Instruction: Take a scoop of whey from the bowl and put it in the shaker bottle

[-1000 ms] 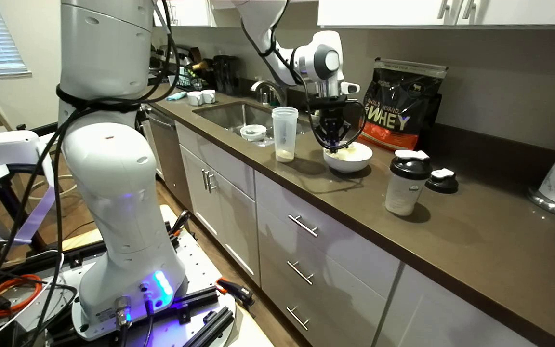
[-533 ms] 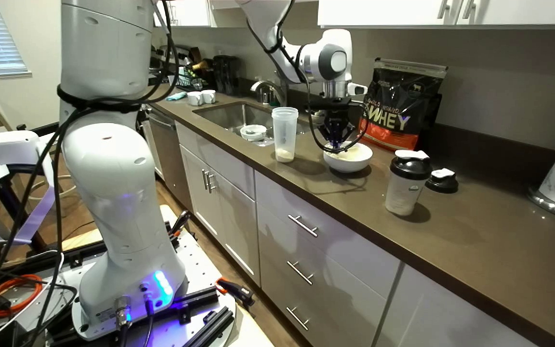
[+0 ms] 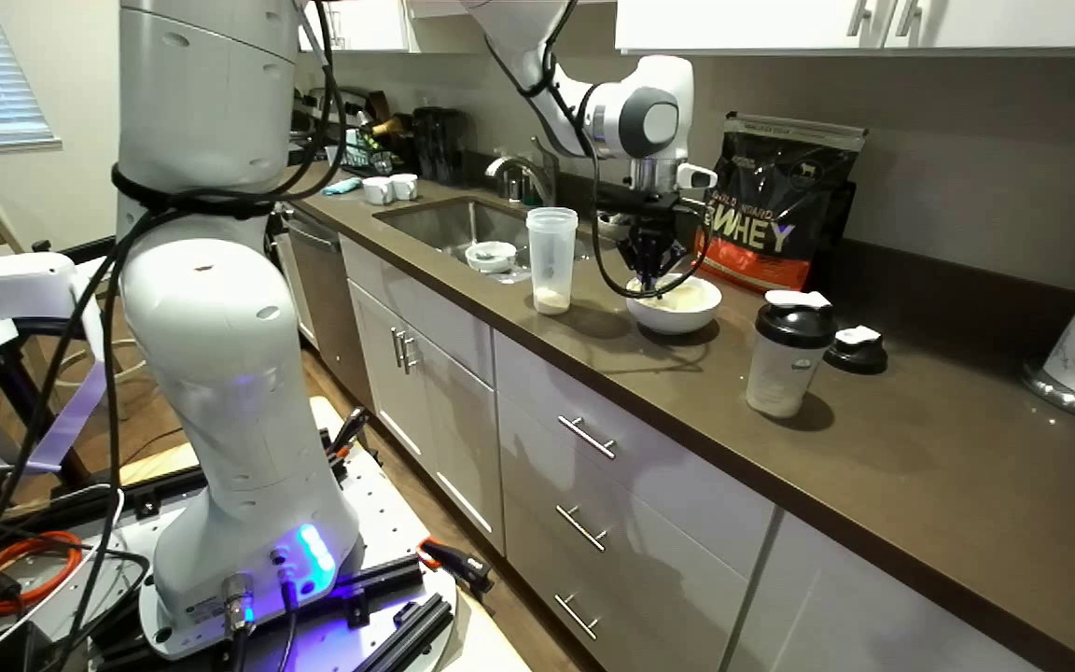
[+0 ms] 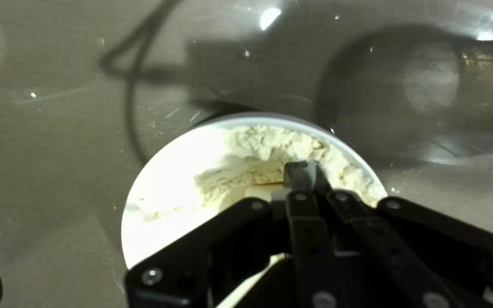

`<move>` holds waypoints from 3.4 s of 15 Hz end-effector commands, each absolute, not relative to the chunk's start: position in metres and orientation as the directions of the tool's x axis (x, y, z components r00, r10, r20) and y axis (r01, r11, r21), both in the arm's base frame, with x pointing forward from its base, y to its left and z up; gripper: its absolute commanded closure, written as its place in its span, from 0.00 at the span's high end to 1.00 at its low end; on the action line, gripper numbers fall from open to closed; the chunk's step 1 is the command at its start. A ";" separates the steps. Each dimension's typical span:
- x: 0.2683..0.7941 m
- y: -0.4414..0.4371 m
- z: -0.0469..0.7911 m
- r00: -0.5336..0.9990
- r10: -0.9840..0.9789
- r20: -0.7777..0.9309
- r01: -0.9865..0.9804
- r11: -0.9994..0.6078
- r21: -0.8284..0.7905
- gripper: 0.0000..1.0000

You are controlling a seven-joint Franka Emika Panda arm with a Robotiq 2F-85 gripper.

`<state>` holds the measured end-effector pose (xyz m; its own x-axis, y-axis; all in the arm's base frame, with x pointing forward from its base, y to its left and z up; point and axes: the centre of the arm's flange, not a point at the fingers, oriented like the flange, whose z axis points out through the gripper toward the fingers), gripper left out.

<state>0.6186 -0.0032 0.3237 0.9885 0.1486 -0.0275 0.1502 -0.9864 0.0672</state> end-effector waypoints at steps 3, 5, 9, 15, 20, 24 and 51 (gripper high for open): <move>0.612 0.009 0.320 0.984 0.175 -0.036 0.176 -0.984 0.025 0.01; 0.610 0.007 0.320 0.985 0.167 -0.034 0.168 -0.986 0.021 0.01; 0.613 -0.003 0.323 0.990 0.138 -0.028 0.138 -0.990 0.013 0.01; 0.611 -0.014 0.324 0.995 0.095 -0.020 0.095 -0.995 -0.002 0.01; 0.610 -0.024 0.331 0.997 0.079 -0.009 0.079 -0.997 0.001 0.01; 0.609 -0.025 0.341 0.997 0.078 0.012 0.078 -0.997 0.005 0.01; 0.590 -0.052 0.410 0.997 -0.037 0.062 -0.023 -0.979 -0.203 0.01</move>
